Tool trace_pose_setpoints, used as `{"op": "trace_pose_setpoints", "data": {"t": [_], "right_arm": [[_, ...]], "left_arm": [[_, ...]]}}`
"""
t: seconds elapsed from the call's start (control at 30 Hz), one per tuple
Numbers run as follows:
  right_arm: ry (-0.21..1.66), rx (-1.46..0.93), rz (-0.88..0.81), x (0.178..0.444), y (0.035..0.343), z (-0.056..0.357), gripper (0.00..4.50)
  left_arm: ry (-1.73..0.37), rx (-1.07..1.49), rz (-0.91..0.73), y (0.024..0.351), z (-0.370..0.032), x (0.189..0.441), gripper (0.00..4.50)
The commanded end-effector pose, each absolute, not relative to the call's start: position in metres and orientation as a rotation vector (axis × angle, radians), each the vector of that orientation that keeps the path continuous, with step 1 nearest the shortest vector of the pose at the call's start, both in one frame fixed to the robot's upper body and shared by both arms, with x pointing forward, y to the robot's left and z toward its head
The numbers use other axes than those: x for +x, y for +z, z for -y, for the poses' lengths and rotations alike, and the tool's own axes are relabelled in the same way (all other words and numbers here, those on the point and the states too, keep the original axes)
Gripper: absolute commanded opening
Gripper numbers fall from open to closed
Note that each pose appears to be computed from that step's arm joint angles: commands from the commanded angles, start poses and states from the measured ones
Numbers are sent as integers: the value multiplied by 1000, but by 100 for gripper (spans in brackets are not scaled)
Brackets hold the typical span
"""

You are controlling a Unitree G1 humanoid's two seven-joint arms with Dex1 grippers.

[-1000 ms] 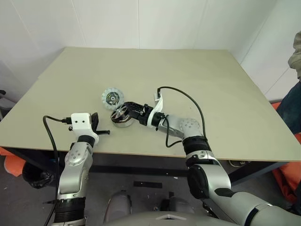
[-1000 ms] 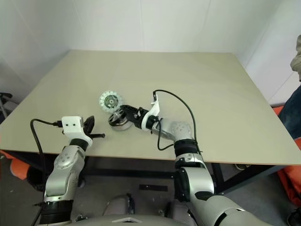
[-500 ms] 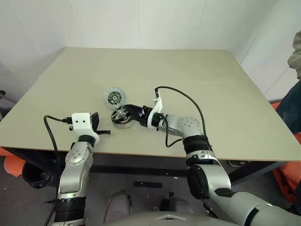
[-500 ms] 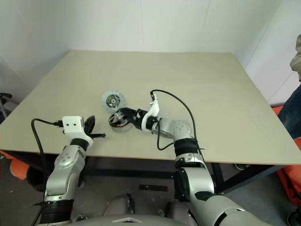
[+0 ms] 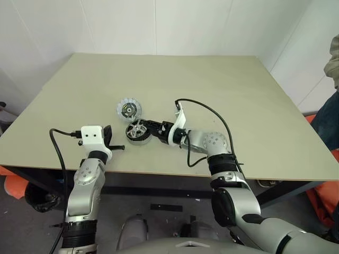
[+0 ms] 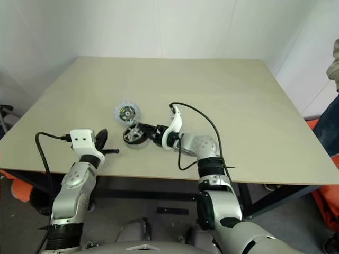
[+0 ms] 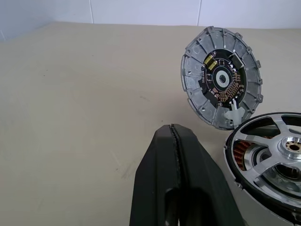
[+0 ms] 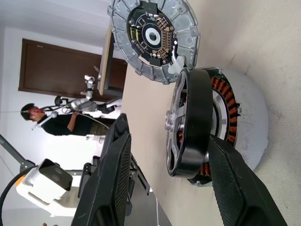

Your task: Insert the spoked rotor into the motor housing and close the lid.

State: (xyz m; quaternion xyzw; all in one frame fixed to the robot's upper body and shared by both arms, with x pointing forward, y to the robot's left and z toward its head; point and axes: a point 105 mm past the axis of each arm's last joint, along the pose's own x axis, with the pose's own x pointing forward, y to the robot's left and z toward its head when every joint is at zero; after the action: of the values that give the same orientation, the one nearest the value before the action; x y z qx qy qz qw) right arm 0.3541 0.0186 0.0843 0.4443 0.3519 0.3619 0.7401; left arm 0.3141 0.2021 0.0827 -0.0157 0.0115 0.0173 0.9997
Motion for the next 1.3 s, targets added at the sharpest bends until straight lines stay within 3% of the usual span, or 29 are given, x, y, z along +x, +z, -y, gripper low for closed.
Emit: {"op": "trace_pose_setpoints", "data": {"t": [0.03,0.37,0.53,0.67,0.97,1.3], "right_arm": [[814,956,-722,356,97,-14,285],[724,855,-678,361,96,27,285],[815,560,-364,362,143,21,285],[941,154,-91,350,152,-9,285],[1024,17,-119,346,101,-51,4],[987,29,-137,359,92,-55,4]], "left_arm": [[31,-26,25,94,-202,317,0],[37,-28,23,94,-203,316,0],[35,-27,35,96,-203,316,0],[22,-21,45,97,-199,318,0],[28,-16,46,98,-201,317,0],[29,-13,40,96,-202,315,0]]}}
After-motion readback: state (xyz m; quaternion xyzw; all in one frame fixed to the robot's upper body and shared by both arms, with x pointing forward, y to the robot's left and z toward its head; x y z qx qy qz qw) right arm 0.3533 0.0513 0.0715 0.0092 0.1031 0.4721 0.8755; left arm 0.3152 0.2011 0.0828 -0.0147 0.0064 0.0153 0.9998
